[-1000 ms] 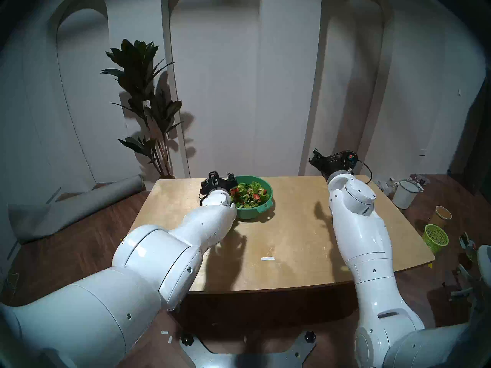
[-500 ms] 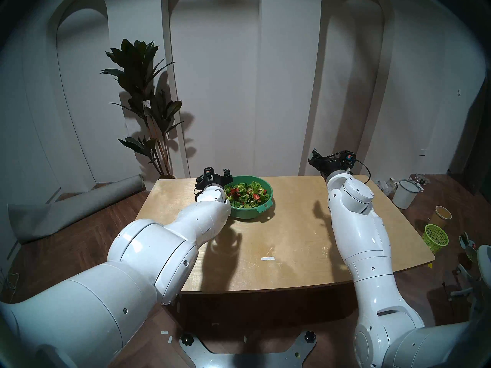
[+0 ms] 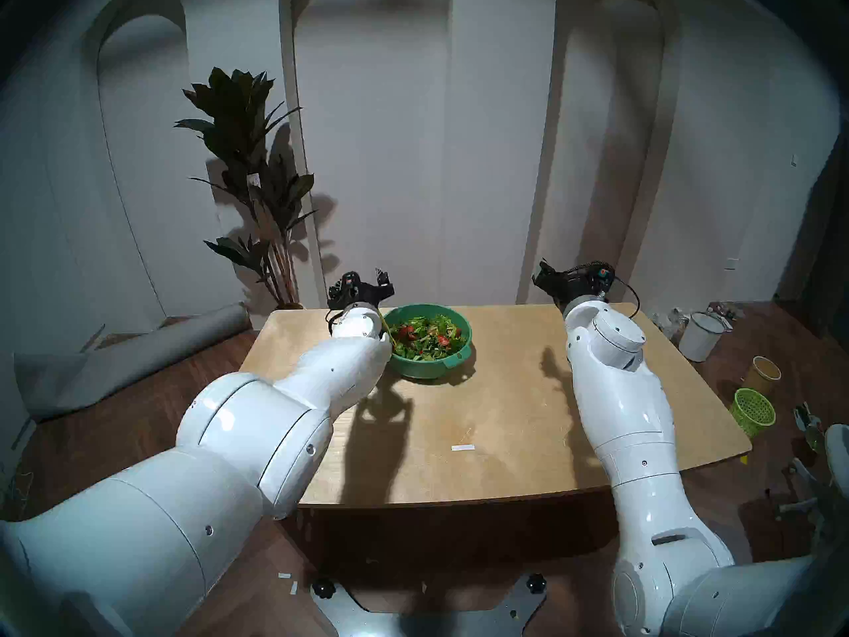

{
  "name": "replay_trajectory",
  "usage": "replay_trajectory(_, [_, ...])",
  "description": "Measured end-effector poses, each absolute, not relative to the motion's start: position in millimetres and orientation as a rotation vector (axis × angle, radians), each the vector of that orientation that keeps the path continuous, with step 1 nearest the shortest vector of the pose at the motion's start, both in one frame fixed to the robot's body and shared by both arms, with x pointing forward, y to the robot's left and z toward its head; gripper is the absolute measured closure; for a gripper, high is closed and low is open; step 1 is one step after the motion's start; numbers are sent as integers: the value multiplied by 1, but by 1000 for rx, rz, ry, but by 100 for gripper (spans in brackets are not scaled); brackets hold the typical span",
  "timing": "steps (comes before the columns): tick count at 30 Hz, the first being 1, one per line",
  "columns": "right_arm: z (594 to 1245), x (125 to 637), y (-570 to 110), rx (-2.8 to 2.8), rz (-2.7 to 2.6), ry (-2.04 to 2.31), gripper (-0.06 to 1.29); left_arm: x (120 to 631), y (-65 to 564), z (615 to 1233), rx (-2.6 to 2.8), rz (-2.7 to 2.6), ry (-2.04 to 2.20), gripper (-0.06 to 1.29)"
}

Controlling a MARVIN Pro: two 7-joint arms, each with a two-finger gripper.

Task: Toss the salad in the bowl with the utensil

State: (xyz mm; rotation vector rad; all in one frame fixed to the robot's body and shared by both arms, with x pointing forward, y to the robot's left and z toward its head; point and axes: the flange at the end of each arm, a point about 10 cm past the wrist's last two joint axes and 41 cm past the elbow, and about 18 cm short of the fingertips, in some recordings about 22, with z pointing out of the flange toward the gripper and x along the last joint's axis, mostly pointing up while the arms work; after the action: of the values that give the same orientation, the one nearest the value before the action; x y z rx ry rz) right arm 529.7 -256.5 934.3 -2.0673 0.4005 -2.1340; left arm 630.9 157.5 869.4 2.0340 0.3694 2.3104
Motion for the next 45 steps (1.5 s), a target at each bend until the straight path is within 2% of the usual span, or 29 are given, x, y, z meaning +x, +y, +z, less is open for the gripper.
replay_trajectory(9, [934, 531, -257, -2067, -2131, 394, -2, 643, 149, 923, 1837, 2426, 328, 3])
replay_trajectory(20, [940, 534, -258, -2059, -2143, 365, -2, 646, 155, 959, 1705, 2555, 233, 3])
replay_trajectory(35, [974, 547, -246, -2052, -2211, 198, -2, 631, 237, 918, 1861, 2699, 42, 3])
replay_trajectory(45, [978, 554, -258, -2118, -2201, 167, -2, 624, 273, 916, 1887, 2771, -63, 3])
